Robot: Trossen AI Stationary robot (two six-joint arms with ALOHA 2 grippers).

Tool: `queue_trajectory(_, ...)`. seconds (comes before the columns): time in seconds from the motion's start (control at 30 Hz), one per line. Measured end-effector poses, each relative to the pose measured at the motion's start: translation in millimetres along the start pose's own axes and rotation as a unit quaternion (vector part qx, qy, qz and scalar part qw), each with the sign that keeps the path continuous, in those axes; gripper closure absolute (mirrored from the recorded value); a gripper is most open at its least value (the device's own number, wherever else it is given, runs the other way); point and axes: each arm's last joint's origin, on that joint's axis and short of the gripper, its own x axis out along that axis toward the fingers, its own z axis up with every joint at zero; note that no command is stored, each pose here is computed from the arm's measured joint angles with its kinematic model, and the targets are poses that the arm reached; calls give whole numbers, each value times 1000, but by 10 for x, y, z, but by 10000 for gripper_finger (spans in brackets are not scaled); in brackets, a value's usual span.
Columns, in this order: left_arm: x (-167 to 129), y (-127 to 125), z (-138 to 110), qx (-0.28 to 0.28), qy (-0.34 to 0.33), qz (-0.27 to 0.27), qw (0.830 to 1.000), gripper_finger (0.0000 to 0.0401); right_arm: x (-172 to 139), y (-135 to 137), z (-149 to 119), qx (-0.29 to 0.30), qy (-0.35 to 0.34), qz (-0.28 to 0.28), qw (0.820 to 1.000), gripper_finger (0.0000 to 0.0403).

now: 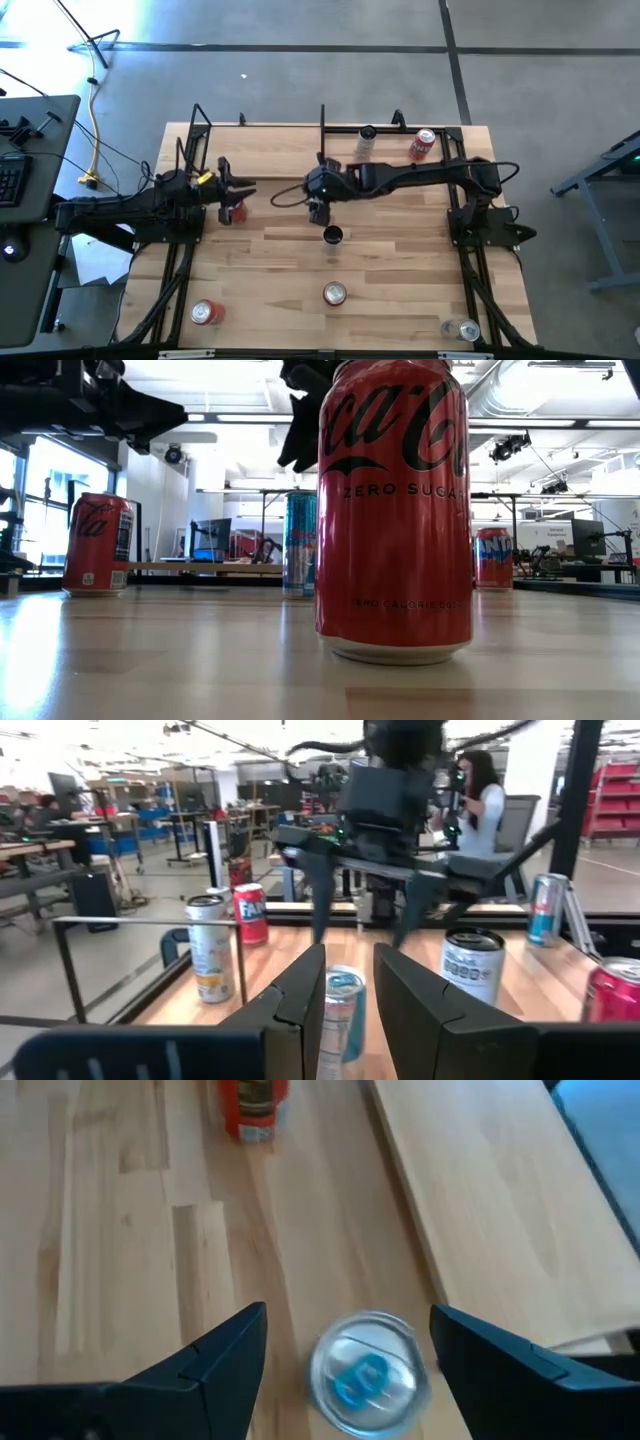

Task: Place canned beverage on shelf
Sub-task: Put the top blue soda can on the shelf

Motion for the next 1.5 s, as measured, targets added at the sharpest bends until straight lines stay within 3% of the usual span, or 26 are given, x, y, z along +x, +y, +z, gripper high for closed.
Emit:
queue_trajectory(0.13,1,-23,2,0,-1,-10,1000,322,15,-98,-24,27,21,28,999,131)
queue_trajectory(0.4,1,-43,3,8,-1,-10,1000,322,58,-154,-83,38,48,11,998,97)
queue_trajectory(0.9,0,-66,-1,8,1,-19,1000,322,364,-97,-180,-6,76,14,997,92)
queue_trajectory(1.0,0,-66,-2,8,1,-19,1000,322,366,-98,-168,12,70,10,997,107)
queue_trajectory(1.2,0,-66,-3,8,2,-19,1000,322,366,-99,-173,16,72,9,997,182)
queue_trajectory(1.37,0,-66,-9,8,5,-19,1000,323,344,-94,-147,17,71,18,997,182)
queue_trajectory(1.5,1,-59,-6,23,4,-9,1000,323,241,-57,18,15,40,31,999,182)
